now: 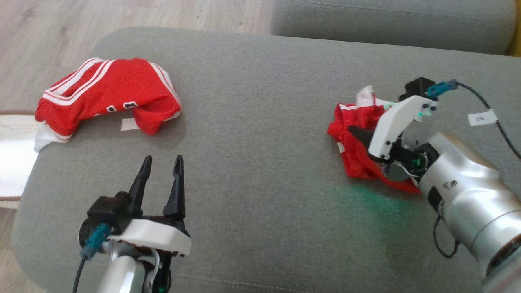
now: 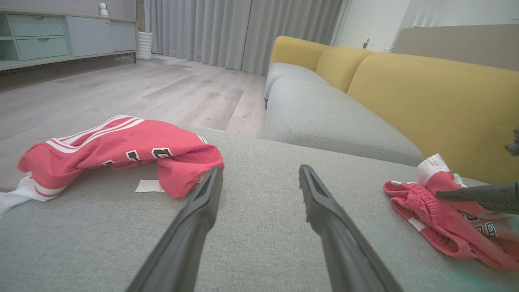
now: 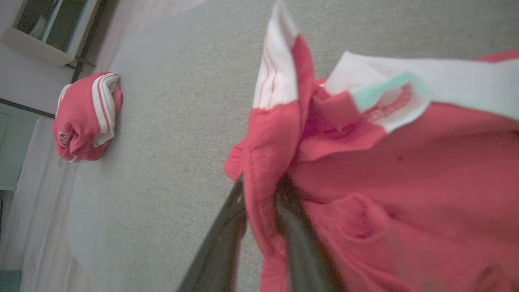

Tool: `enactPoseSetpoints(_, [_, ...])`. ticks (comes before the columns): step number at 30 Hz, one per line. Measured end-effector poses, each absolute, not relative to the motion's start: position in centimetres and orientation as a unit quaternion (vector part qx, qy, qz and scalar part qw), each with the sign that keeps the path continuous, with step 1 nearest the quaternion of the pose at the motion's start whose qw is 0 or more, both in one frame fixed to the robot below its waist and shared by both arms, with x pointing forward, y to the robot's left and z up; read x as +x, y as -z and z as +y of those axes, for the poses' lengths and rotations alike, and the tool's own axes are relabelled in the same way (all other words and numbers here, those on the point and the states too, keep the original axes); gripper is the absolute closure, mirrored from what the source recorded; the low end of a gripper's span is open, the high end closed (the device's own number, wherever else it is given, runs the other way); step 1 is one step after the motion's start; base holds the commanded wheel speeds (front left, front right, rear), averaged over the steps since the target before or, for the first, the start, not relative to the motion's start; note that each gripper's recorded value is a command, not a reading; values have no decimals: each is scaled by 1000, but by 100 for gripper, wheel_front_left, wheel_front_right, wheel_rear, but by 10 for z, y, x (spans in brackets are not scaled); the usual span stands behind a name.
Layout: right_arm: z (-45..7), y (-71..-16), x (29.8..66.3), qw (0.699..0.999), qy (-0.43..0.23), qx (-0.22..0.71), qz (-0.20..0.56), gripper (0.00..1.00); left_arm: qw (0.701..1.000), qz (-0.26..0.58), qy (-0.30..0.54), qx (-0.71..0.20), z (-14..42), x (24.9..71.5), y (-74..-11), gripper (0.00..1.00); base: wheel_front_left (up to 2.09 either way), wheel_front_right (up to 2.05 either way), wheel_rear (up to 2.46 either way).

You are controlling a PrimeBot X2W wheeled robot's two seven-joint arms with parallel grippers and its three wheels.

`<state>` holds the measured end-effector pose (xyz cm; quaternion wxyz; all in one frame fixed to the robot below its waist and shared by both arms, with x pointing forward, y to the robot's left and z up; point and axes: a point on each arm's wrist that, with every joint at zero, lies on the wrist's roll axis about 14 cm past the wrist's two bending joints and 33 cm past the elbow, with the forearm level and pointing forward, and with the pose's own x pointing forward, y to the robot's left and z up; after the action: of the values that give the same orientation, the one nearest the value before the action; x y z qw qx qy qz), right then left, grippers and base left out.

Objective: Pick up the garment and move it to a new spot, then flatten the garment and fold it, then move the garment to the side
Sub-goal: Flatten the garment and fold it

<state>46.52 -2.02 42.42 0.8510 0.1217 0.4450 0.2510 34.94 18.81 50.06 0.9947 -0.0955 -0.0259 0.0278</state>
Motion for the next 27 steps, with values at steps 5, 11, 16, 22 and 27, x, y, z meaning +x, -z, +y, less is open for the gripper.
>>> enactPoseSetpoints(5, [-10, -443, 467, 858, -265, 157, 411, 0, 995, -22, -17, -97, 181, 354, -498, 0, 0, 0, 0])
enactPoseSetpoints(11, [-11, -510, 483, 879, -290, 236, 296, 0, 995, -30, 2, -100, 170, 360, -504, 0, 0, 0, 0])
enactPoseSetpoints(16, [-89, -543, 502, 924, -227, 239, 193, 0, 994, -37, 16, -102, 161, 364, -509, 0, 0, 0, 0])
enactPoseSetpoints(22, [-173, -516, 495, 948, -125, 240, 170, 0, 993, -41, 24, -104, 155, 366, -512, 0, 0, 0, 0])
enactPoseSetpoints(27, [-188, -483, 487, 942, -83, 254, 201, 31, 994, -36, 21, -104, 157, 365, -509, 0, 0, 0, 0])
